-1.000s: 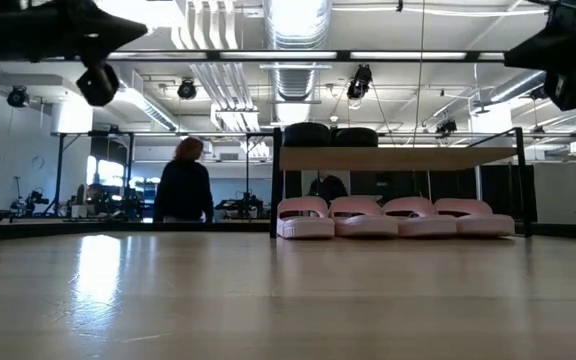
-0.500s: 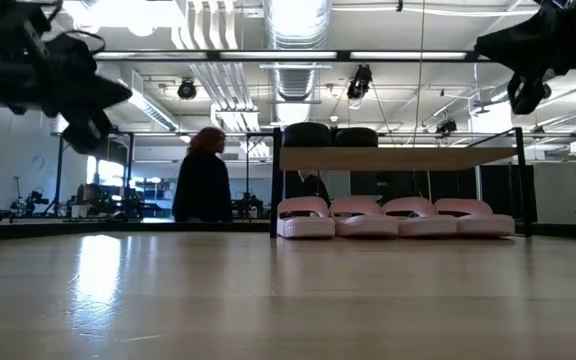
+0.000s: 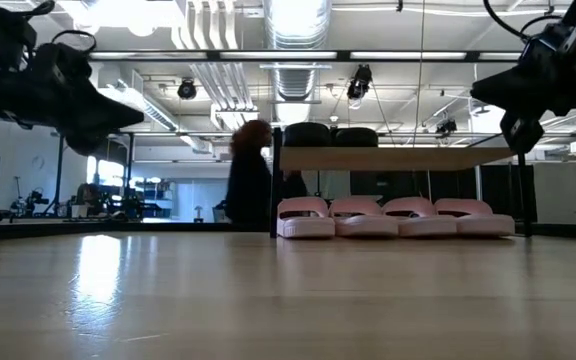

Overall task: Pick and place slides into the shelf
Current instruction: Return to Home Position

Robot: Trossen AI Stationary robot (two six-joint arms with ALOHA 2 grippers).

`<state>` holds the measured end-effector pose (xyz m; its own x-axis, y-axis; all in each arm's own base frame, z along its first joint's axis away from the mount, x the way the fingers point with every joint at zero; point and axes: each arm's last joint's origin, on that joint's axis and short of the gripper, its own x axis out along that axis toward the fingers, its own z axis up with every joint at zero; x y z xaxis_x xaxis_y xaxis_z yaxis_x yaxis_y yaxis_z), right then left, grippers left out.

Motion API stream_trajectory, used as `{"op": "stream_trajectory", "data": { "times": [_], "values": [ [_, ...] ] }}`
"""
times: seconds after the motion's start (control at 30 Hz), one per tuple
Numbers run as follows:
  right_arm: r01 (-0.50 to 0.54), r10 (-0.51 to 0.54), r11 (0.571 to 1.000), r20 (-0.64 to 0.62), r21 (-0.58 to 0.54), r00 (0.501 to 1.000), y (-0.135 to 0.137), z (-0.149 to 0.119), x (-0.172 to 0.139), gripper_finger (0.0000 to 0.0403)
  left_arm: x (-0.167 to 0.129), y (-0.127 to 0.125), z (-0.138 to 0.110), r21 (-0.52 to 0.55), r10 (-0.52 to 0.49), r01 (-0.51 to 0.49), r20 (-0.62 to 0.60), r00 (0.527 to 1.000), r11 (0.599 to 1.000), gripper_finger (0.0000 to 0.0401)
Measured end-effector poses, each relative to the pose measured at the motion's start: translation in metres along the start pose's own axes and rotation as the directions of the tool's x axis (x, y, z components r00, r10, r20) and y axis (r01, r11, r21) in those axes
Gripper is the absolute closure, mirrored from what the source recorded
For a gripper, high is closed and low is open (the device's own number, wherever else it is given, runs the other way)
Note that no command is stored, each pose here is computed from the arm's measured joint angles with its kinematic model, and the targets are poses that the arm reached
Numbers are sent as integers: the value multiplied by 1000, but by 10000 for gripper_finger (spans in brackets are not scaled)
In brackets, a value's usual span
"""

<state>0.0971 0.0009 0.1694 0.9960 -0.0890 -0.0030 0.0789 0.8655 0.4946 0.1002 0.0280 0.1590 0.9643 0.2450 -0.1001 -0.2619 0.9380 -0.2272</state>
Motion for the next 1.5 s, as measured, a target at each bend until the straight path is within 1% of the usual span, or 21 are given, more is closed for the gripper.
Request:
{"op": "stream_trajectory", "data": {
  "times": [0.03, 0.13, 0.37, 1.5],
  "values": [
    [0, 0, 1000, -2, -20, 1000, 0, 0, 0, 374, 0, 1, -1, 0, 22, -22, -1, 1000, 1000, 401],
    [0, -1, 999, -18, -53, 1000, 0, -1, 1, 374, 1, 1, -2, 0, 32, -32, -11, 999, 1000, 401],
    [6, -8, 998, -28, -58, 1000, -1, -2, 2, 374, 3, 2, -2, 0, 43, -43, -14, 999, 999, 401],
    [6, -8, 998, -30, -59, 1000, -1, -2, 2, 374, 3, 2, -1, -1, 40, -40, -8, 999, 999, 401]
  ]
}}
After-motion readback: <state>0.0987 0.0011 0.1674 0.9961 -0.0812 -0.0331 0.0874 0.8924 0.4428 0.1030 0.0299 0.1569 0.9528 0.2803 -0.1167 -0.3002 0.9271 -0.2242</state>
